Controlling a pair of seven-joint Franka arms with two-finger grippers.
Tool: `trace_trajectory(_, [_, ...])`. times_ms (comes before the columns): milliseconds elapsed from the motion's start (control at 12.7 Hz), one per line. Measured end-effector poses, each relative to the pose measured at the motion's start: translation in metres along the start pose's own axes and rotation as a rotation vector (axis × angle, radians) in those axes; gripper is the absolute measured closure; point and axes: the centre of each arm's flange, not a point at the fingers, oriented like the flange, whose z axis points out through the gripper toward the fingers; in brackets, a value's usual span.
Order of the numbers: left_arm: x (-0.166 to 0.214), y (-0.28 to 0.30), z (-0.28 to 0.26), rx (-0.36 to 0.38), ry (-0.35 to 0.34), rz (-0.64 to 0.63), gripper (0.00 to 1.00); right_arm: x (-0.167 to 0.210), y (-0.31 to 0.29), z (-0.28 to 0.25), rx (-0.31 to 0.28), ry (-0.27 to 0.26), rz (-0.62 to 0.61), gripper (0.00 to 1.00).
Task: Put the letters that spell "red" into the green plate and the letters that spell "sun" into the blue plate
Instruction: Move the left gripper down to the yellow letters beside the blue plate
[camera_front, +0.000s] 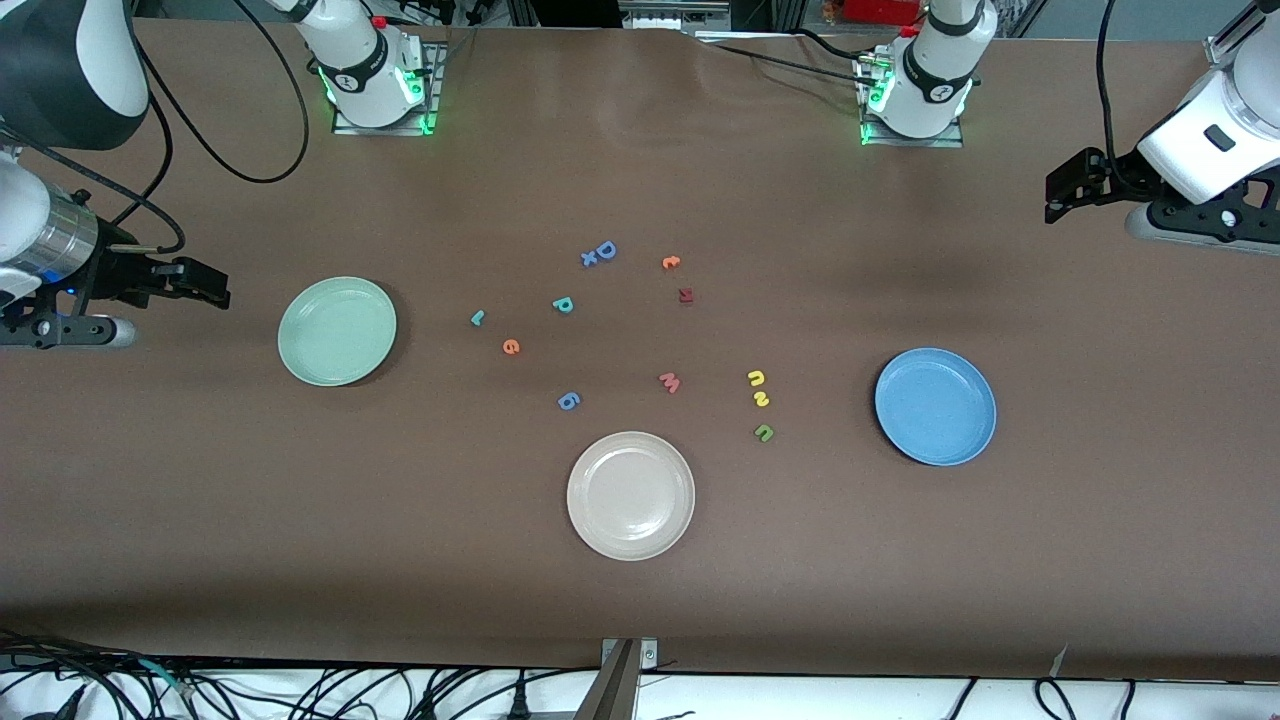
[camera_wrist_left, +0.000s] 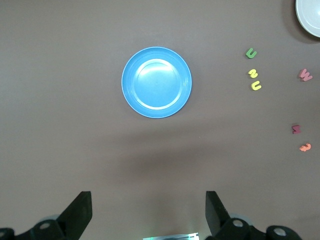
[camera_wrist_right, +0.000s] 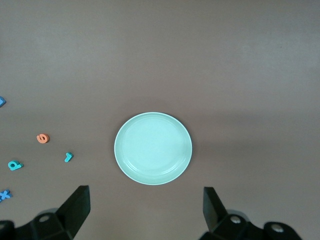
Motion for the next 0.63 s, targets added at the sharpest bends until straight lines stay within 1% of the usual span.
trace_trajectory(394, [0.012, 0.002, 0.02, -0.005, -0.041, 0.007, 0.0, 0.0, 0.0, 0.0, 0.0, 0.0, 0.0, 0.0])
trace_trajectory(630, [0.026, 0.01, 0.046, -0.011, -0.1, 0.026, 0.0, 0.0, 0.0, 0.0, 0.0, 0.0, 0.001, 0.0])
